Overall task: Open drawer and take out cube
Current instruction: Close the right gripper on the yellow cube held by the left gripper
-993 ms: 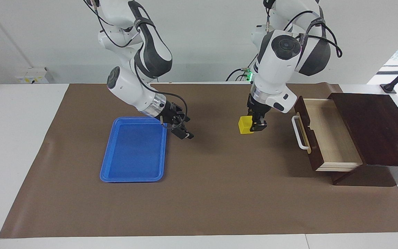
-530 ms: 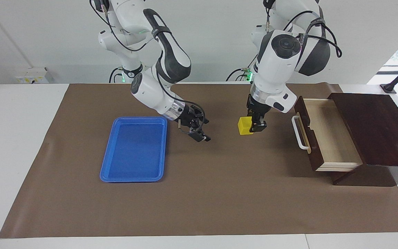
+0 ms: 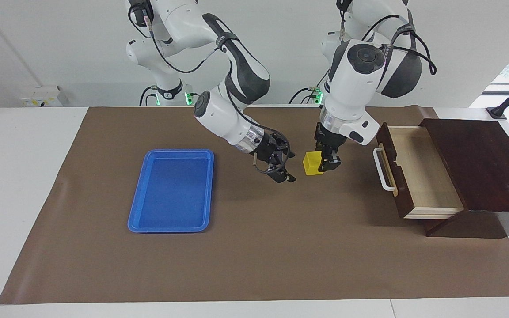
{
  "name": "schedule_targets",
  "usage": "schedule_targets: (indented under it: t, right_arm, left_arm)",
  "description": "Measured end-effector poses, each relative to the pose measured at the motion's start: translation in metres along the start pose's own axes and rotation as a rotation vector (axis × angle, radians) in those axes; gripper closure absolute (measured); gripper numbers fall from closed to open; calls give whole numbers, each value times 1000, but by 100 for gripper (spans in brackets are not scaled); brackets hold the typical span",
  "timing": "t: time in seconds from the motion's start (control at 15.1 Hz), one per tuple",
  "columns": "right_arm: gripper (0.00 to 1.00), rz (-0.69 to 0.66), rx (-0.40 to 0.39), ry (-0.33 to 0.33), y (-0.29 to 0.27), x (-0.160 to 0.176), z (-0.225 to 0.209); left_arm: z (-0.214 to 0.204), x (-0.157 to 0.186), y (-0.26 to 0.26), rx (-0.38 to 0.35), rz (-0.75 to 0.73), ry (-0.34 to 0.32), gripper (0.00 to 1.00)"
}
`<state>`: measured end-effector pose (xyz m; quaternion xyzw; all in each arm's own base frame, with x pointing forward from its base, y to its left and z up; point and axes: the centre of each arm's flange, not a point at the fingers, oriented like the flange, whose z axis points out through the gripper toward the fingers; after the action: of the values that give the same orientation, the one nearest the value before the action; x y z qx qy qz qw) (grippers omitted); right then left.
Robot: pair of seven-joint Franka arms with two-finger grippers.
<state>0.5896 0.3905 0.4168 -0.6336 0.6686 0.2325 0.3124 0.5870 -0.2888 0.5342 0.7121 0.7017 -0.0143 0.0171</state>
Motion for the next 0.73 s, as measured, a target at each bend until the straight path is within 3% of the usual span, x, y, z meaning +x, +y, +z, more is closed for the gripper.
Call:
schedule_targets:
  t: [0.26,0.73]
  right_arm:
    - [0,-46,-71,29,7,-11,10]
    - [0,-9,-94,22,-5,-28,-2]
  left_arm:
    - [0,0,0,0,0,0,45]
    - [2,-1,0,2,0,1,45]
